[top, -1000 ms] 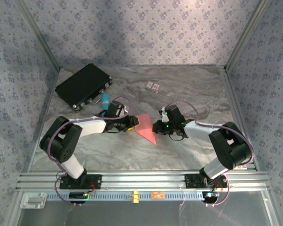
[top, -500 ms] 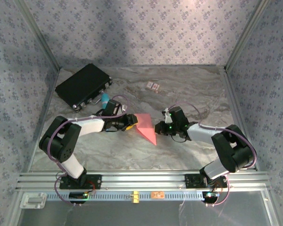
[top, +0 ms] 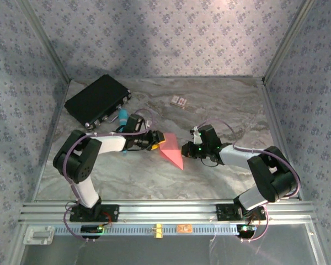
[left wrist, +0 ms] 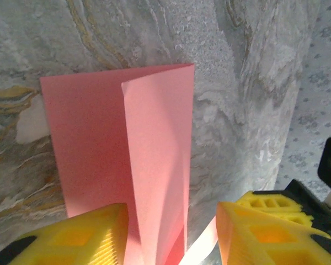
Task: Fold a paper plane with a square sheet of paper (pick it up from the middle)
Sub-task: Fourth fold the wing at the center of the table.
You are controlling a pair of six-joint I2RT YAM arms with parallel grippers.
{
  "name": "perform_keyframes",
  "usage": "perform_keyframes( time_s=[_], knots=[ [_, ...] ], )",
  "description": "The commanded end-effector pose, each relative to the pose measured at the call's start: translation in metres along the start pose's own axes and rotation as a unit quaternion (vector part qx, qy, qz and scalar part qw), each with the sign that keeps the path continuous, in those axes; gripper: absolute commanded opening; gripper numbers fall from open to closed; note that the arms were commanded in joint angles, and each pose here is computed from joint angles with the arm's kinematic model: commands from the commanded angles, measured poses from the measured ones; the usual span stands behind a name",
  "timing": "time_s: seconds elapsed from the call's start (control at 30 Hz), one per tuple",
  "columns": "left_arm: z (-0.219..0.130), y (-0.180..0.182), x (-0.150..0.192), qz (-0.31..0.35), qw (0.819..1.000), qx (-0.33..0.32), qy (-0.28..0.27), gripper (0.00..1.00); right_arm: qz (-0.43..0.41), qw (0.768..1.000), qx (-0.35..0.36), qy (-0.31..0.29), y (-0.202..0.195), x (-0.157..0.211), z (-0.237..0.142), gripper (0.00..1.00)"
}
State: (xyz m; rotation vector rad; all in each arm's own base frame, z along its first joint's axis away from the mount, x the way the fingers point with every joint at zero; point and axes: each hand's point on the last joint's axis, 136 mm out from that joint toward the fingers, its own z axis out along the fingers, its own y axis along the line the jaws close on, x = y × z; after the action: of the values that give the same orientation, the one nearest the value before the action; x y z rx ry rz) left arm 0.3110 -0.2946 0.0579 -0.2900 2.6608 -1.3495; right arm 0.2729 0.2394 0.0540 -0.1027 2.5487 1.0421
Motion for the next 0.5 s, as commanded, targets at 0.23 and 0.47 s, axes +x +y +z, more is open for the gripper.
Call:
perform_keyframes(
  time_s=[0.23,0.47],
  knots=[
    [0.004,-0.015,-0.010,-0.016,0.999,0.040,-0.007,0.10,0.009,1.000,0.023,-0.009,-0.006,0.001,-0.012,0.21],
    [0.008,-0.017,0.005,-0.018,0.999,0.028,-0.012,0.05,-0.010,0.997,0.070,-0.028,-0.010,0.000,-0.031,0.45]
  ],
)
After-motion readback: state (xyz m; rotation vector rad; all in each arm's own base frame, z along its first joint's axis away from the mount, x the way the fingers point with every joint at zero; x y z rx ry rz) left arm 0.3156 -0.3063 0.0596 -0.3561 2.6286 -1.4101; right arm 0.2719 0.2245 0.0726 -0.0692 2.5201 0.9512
